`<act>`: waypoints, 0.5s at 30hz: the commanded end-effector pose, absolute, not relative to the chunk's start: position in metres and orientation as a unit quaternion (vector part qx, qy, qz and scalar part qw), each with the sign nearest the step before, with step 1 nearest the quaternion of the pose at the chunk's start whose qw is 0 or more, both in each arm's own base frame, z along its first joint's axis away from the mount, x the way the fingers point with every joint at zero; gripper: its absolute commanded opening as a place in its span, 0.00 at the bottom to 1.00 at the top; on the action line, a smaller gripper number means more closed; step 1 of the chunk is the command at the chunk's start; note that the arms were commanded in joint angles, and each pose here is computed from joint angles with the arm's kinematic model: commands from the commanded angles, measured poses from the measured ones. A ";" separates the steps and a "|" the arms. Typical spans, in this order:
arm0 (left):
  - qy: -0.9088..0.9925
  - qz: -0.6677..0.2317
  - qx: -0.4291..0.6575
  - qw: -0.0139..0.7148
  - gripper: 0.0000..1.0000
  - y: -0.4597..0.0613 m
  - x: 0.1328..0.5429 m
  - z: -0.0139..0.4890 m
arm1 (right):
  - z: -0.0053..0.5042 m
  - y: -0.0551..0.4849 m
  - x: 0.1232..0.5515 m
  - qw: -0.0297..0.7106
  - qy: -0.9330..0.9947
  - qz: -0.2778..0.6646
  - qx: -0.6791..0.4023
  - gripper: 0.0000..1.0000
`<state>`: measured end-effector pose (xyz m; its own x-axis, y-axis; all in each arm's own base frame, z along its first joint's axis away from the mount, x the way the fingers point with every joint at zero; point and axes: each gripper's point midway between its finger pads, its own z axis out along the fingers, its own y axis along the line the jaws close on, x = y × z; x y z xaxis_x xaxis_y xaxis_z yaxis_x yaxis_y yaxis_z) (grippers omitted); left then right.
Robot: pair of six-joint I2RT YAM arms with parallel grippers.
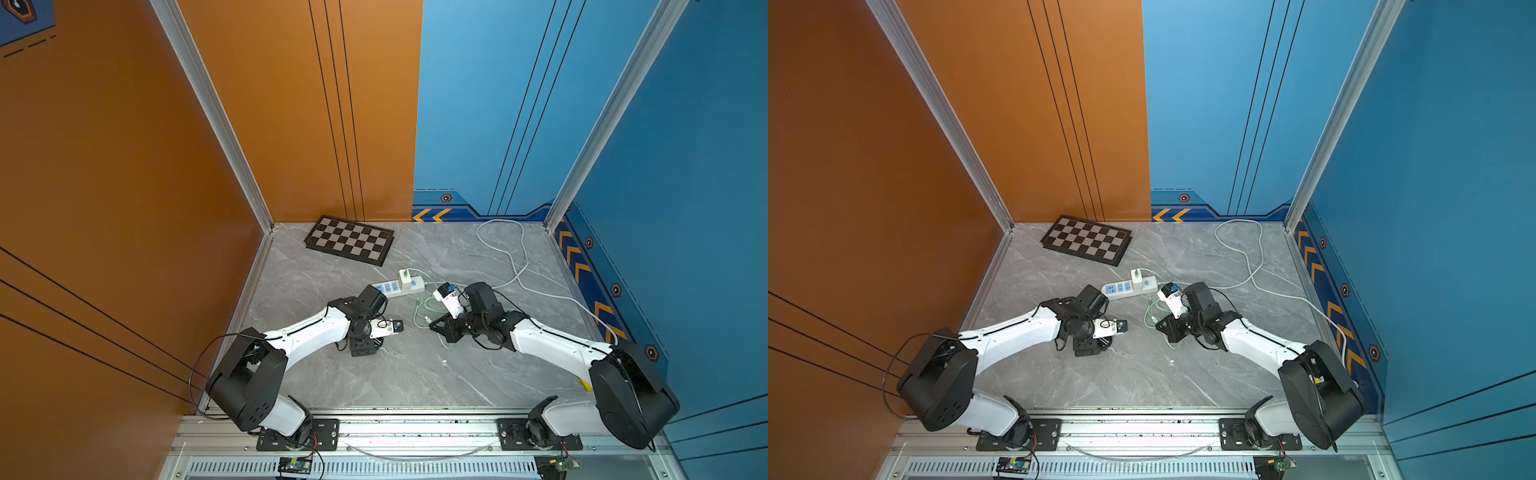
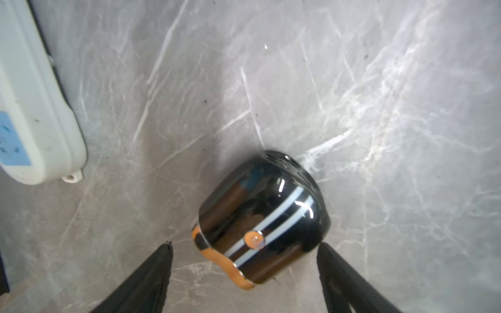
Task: Charge the electric shaver
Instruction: Pick up the electric shaver from the center of the board.
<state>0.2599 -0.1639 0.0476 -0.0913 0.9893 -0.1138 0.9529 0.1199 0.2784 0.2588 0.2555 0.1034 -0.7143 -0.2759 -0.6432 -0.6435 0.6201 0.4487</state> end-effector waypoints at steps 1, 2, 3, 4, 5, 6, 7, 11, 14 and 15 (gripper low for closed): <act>0.713 0.057 0.692 0.102 0.85 -0.163 0.253 0.037 | 0.102 0.246 0.255 0.270 0.866 0.330 -0.261 0.00; 0.712 0.056 0.693 0.098 0.85 -0.164 0.253 0.035 | 0.102 0.245 0.254 0.271 0.866 0.331 -0.260 0.00; 0.712 0.052 0.694 0.096 0.85 -0.164 0.253 0.033 | 0.103 0.244 0.254 0.273 0.866 0.331 -0.259 0.00; 0.710 0.051 0.697 0.090 0.85 -0.164 0.252 0.029 | 0.103 0.243 0.253 0.274 0.866 0.331 -0.258 0.00; 0.710 0.051 0.697 0.084 0.85 -0.163 0.252 0.027 | 0.102 0.242 0.252 0.274 0.866 0.331 -0.257 0.00; 0.710 0.049 0.697 0.083 0.85 -0.164 0.253 0.025 | 0.102 0.241 0.252 0.275 0.866 0.331 -0.255 0.00; 0.712 0.047 0.696 0.082 0.85 -0.165 0.255 0.024 | 0.102 0.240 0.253 0.277 0.866 0.332 -0.253 0.00; 0.714 0.039 0.695 0.079 0.85 -0.170 0.261 0.021 | 0.104 0.240 0.253 0.279 0.864 0.336 -0.251 0.00; 0.714 0.033 0.694 0.084 0.85 -0.176 0.264 0.022 | 0.102 0.240 0.252 0.277 0.865 0.337 -0.249 0.00; 0.713 0.031 0.695 0.086 0.84 -0.178 0.264 0.023 | 0.102 0.240 0.253 0.278 0.864 0.337 -0.250 0.00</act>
<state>0.2672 -0.1715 0.0262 -0.0345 0.9979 -0.0546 0.9784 0.0448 0.2019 0.2527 0.2435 0.1016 -0.7163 -0.2597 -0.6476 -0.6318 0.6352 0.4442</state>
